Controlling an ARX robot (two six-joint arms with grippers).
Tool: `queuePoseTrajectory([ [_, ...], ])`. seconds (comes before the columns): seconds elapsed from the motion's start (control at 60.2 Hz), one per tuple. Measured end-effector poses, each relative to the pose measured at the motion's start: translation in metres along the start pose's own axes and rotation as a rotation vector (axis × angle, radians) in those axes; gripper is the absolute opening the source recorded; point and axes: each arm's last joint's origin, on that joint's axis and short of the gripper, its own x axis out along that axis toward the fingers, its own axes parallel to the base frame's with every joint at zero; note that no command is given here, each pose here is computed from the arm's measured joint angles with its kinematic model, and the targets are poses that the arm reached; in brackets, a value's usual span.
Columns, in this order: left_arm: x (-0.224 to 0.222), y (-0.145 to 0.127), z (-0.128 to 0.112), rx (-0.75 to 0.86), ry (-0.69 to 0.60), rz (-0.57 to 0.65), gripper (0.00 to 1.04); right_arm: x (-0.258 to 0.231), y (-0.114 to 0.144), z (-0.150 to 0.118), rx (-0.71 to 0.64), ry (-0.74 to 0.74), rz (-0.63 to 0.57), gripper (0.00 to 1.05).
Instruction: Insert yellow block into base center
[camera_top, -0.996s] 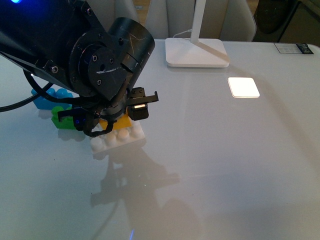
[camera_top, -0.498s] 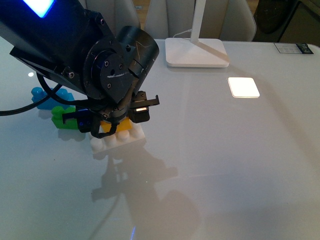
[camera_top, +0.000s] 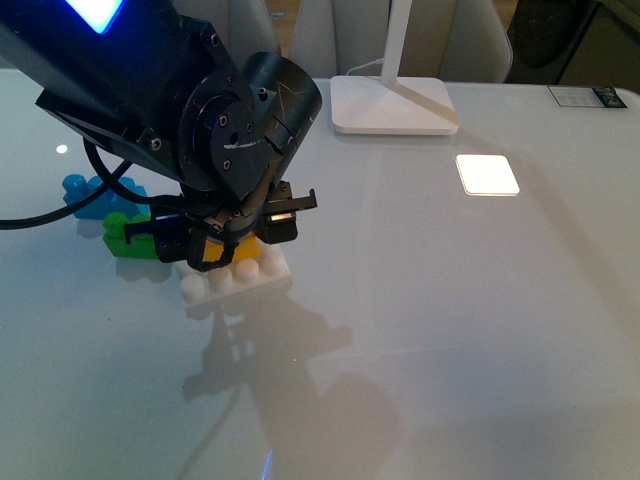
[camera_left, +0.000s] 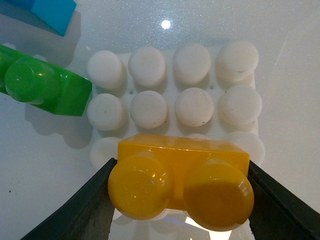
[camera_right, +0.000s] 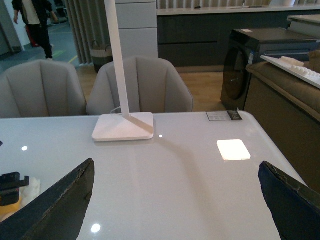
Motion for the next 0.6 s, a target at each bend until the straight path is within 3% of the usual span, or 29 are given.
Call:
queuePoseTrajectory([
  [0.598,0.013,-0.004,-0.003,-0.022,0.023,0.046,0.63,0.000,0.000,0.000,0.000,0.000,0.000,0.96],
])
